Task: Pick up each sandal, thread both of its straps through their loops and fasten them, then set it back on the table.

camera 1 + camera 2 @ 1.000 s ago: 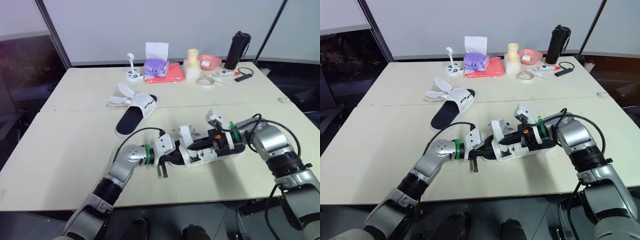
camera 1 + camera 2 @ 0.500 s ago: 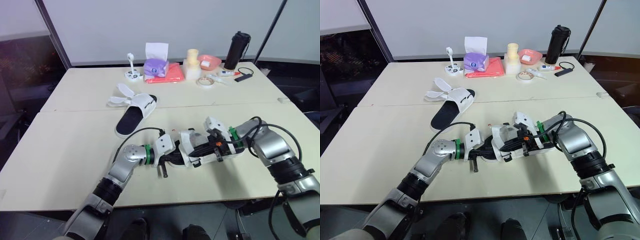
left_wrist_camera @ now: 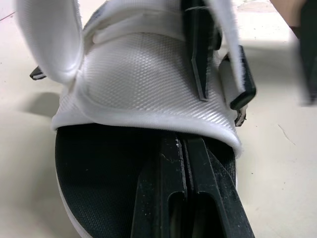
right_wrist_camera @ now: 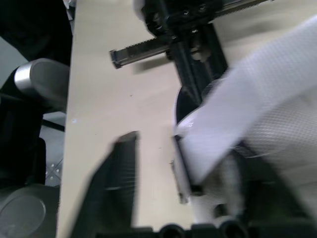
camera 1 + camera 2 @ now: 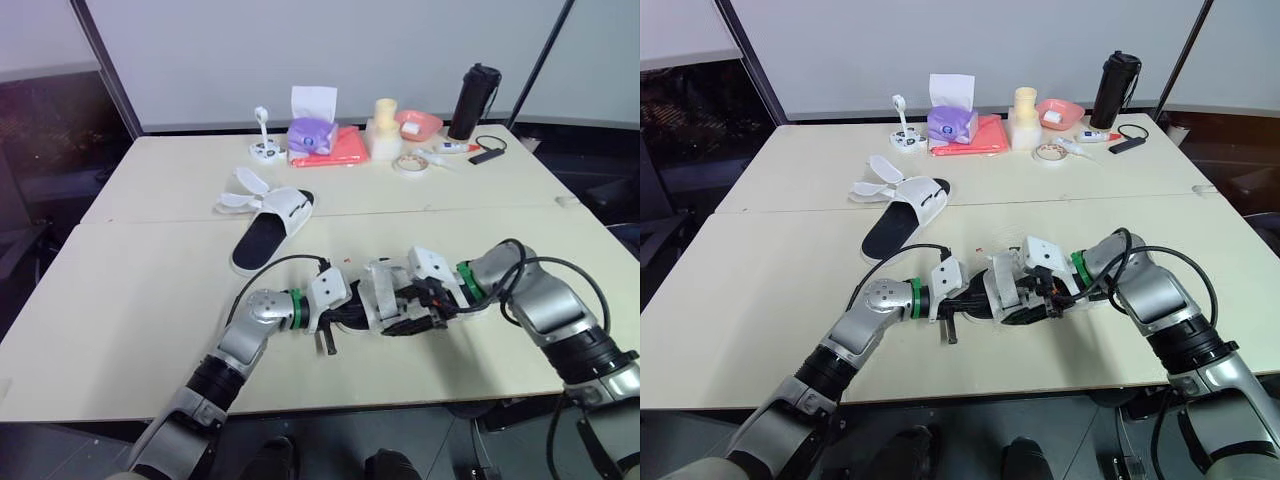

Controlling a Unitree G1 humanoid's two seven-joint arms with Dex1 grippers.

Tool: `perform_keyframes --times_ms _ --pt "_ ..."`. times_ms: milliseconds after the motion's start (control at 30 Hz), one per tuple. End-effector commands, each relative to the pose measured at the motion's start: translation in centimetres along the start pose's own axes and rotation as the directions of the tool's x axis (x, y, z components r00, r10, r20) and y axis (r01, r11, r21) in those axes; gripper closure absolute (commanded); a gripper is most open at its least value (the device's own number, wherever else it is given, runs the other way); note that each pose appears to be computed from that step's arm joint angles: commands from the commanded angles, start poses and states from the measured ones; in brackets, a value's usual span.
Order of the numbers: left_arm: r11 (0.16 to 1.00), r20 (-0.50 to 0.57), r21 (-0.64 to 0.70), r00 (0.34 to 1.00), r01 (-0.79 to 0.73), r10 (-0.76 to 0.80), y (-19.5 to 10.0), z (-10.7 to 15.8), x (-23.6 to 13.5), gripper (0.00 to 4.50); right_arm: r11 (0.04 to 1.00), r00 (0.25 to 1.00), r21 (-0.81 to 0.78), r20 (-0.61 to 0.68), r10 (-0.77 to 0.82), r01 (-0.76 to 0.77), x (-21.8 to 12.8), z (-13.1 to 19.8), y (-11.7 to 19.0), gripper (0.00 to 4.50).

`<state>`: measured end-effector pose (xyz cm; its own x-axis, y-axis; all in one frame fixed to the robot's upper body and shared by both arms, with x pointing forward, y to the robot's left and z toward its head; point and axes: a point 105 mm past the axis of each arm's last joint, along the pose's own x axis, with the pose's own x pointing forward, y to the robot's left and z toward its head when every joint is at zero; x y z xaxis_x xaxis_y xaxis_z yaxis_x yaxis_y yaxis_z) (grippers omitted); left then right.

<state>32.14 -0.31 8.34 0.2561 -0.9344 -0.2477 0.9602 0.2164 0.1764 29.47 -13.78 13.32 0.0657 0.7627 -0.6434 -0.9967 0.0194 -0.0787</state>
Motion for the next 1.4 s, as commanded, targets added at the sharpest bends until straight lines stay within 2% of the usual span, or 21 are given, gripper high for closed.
perform_keyframes --times_ms 33,333,533,667,900,1067,1400 --pt "0.999 -0.095 -0.047 0.995 -0.017 0.012 -0.1 -2.6 -0.4 4.5 0.999 0.997 0.002 -0.056 -0.047 0.048 -1.7 -0.4 0.3 0.07" --pt "0.999 -0.092 -0.049 0.996 -0.018 0.014 0.0 -2.6 -0.3 4.5 0.988 0.988 0.01 -0.008 -0.157 0.157 -6.0 2.5 2.9 0.02" --pt "0.999 -0.09 -0.049 0.996 -0.022 0.017 0.1 -2.6 -0.3 4.5 0.975 0.986 0.156 0.028 -0.162 0.155 -4.8 1.2 6.2 0.02" --pt "0.999 -0.088 -0.048 0.996 -0.02 0.016 0.2 -2.6 -0.2 4.5 0.937 0.964 0.288 0.12 -0.238 0.195 -3.5 0.6 5.9 0.02" --pt "0.999 -0.088 -0.045 0.996 -0.01 0.006 0.2 -2.5 -0.2 4.5 0.879 0.932 0.38 0.099 -0.348 0.288 -2.5 -2.0 3.6 0.02" --pt "0.999 -0.091 -0.045 0.996 -0.008 0.004 0.2 -2.6 -0.2 4.5 0.875 0.934 0.402 0.112 -0.339 0.269 -2.0 -2.2 3.1 0.02" --pt "0.999 -0.092 -0.047 0.996 -0.016 0.012 0.1 -2.6 -0.4 4.5 0.905 0.95 0.394 0.184 -0.251 0.163 0.3 -0.3 3.7 0.02"
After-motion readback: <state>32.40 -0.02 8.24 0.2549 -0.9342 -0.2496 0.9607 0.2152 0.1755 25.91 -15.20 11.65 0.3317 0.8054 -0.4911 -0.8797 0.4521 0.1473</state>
